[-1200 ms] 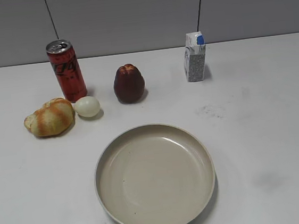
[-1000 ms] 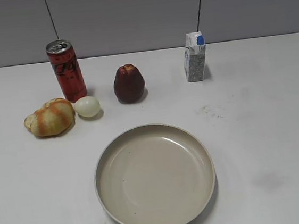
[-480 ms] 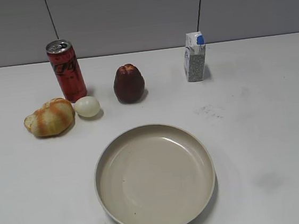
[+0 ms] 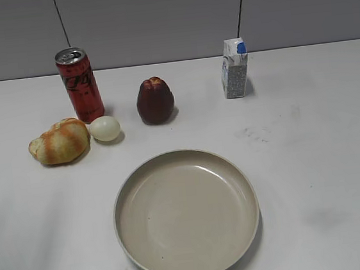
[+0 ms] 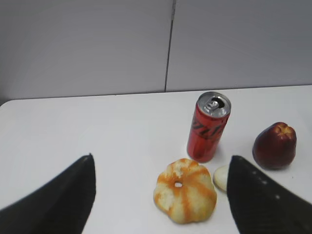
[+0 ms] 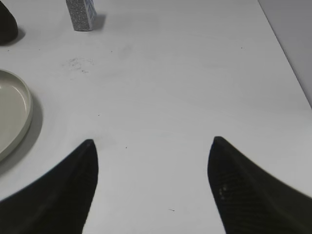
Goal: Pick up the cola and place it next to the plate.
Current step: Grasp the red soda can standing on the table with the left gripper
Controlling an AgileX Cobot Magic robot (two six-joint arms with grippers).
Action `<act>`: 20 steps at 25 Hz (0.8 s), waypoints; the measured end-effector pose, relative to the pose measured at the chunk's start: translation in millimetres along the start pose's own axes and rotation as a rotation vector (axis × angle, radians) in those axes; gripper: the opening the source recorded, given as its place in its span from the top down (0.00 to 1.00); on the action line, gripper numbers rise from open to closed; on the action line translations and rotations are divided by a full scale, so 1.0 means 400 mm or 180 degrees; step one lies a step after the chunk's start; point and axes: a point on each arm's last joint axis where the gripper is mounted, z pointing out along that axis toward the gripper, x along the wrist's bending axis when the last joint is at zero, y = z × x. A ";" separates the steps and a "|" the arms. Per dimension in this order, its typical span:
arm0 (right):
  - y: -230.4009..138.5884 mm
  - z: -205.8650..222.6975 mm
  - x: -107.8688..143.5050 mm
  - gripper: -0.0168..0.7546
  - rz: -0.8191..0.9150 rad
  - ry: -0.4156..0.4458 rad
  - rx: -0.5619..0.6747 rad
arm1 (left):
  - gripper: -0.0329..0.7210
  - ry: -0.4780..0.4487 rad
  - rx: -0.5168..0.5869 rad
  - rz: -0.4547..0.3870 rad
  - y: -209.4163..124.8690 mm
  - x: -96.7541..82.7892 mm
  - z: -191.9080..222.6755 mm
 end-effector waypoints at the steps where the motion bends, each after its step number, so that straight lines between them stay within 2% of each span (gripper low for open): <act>1: 0.000 0.000 0.000 0.29 0.0000 0.0000 0.0000 | 0.10 -0.0057 0.0091 0.0049 0.037 -0.006 0.040; 5: 0.000 0.000 0.000 0.29 0.0000 0.0000 0.0000 | 0.11 -0.0332 0.0531 0.0267 0.148 -0.055 0.190; 9: 0.000 0.000 0.000 0.29 0.0000 0.0000 0.0000 | 0.11 -0.0590 0.1134 0.0484 0.192 -0.111 0.341; 10: 0.000 0.000 0.000 0.29 0.0000 0.0000 0.0000 | 0.11 -0.0645 0.1325 0.0518 0.184 -0.125 0.383; 13: 0.000 0.000 0.000 0.29 0.0000 0.0000 0.0000 | 0.11 -0.0745 0.1606 0.0561 0.172 -0.153 0.481; 20: 0.000 0.000 0.000 0.29 0.0000 0.0000 0.0000 | 0.11 -0.0731 0.1735 0.0546 0.117 -0.159 0.619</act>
